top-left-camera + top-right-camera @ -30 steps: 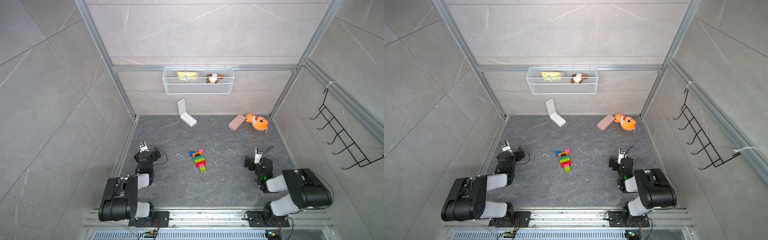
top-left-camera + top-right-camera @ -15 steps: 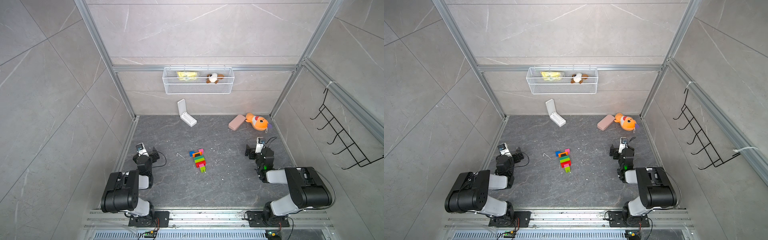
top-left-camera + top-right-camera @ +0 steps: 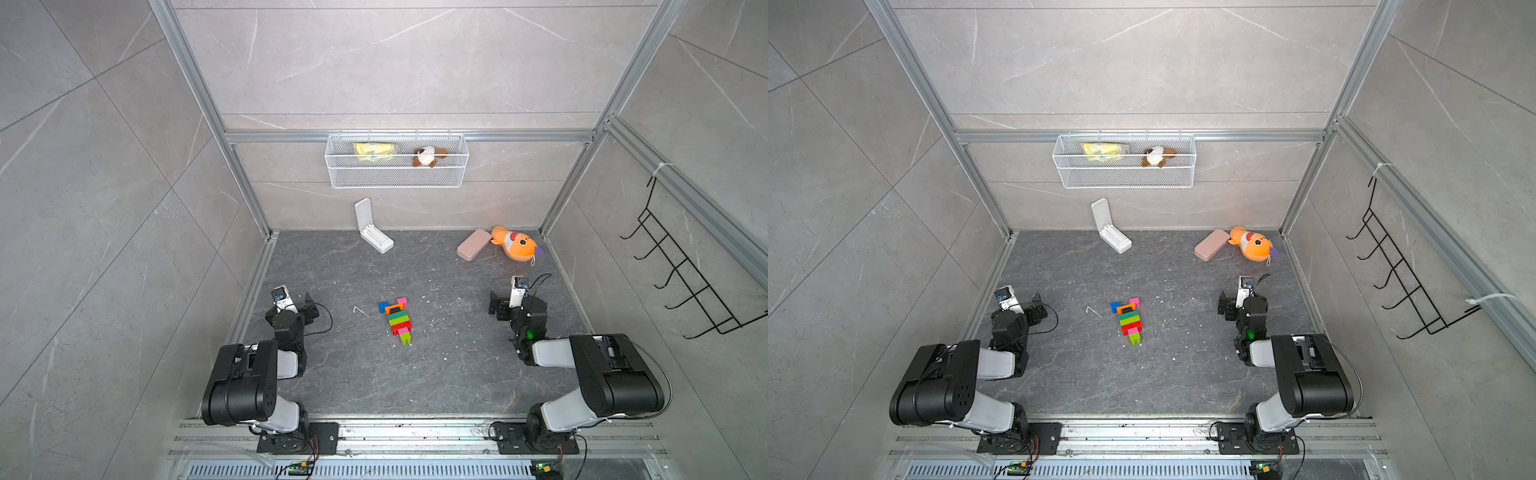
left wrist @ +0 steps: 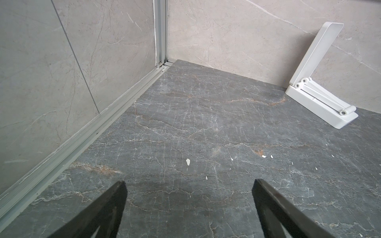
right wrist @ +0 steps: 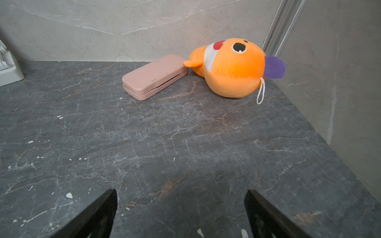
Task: Assemble a carrot with lego
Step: Reset both arms
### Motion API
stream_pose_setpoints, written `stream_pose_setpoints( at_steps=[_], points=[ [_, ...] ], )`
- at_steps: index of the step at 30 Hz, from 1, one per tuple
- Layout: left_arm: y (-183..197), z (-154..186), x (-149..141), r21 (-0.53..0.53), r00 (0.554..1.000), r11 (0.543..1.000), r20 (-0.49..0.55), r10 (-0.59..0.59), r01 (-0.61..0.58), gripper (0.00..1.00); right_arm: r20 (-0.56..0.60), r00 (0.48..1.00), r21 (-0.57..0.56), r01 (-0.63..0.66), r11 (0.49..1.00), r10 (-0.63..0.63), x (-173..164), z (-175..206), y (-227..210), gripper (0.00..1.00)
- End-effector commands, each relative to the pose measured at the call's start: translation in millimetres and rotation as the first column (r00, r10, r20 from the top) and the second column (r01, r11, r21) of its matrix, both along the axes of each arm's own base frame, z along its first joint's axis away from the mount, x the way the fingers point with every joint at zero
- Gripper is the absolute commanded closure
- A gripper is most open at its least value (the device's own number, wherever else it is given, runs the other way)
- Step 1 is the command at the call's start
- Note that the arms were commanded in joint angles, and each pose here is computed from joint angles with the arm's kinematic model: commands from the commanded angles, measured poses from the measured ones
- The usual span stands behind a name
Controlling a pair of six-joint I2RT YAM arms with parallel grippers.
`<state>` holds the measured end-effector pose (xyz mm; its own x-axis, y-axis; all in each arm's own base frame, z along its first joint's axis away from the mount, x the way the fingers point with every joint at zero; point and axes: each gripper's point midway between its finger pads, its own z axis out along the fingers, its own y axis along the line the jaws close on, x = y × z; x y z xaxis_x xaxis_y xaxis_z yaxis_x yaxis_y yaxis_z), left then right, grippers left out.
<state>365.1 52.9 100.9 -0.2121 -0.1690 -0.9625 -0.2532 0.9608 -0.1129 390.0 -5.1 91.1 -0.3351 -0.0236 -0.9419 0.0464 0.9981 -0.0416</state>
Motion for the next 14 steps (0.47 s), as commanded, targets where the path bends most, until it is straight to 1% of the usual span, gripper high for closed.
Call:
stream_pose_setpoints(
  at_steps=[1, 14],
  points=[
    [2.0, 10.8, 1.9, 0.025, 0.999, 1.000, 0.043, 0.001, -0.002, 0.02, -0.002, 1.000, -0.002, -0.013, 1.000, 0.013, -0.2, 1.5, 1.8, 0.00],
    [-0.9, 10.7, 1.7, 0.026, 0.999, 1.000, 0.046, -0.015, 0.014, 0.02, -0.004, 1.000, -0.001, -0.013, 1.000, 0.013, 0.1, 1.5, 1.9, 0.00]
  ],
)
